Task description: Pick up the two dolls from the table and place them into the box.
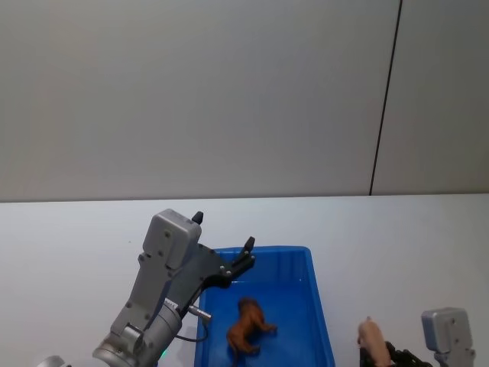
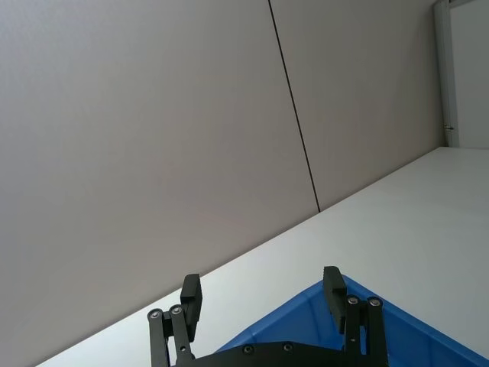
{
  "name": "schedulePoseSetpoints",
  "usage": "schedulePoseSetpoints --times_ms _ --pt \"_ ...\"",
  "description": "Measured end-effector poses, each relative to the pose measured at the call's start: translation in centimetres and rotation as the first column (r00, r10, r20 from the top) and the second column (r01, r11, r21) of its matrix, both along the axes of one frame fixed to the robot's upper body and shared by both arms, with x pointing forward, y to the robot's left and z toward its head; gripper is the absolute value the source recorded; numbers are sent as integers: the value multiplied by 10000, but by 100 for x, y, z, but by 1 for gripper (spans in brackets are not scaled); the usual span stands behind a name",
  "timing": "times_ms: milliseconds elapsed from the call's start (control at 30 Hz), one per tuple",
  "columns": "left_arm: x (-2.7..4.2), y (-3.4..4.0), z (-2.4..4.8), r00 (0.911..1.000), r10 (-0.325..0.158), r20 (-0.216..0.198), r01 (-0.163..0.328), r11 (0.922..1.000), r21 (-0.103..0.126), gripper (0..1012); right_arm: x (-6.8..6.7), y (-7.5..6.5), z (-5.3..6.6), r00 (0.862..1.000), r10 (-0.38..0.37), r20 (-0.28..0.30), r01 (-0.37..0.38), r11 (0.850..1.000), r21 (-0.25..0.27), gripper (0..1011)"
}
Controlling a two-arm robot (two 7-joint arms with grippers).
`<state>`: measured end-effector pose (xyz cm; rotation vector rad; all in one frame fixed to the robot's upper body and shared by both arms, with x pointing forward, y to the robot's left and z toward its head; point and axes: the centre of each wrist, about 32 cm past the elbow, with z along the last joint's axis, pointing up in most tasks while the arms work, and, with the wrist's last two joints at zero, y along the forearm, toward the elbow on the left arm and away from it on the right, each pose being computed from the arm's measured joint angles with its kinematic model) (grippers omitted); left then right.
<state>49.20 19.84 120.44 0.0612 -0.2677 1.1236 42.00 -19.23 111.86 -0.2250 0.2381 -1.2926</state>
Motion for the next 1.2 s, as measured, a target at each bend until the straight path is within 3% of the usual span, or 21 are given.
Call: schedulePoseSetpoints --times_ms 133,467,800,1000,1200 --pt "0 0 0 10000 0 0 0 10000 -1 1001 2 6 16 9997 60 226 -58 10000 -58 371" --pt "0 0 0 10000 0 0 0 10000 0 1001 24 32 139 9924 345 1181 -328 9993 -160 371" --pt "0 0 0 10000 0 0 0 10000 -1 1001 144 81 333 9632 1120 2442 -1140 9935 -59 371" --pt "0 0 0 10000 0 -1 0 10000 0 1001 254 126 402 9455 1662 2799 -1781 9839 173 371" --pt "0 0 0 10000 0 -1 0 10000 -1 1001 419 213 435 9273 2344 2919 -2604 9640 532 371"
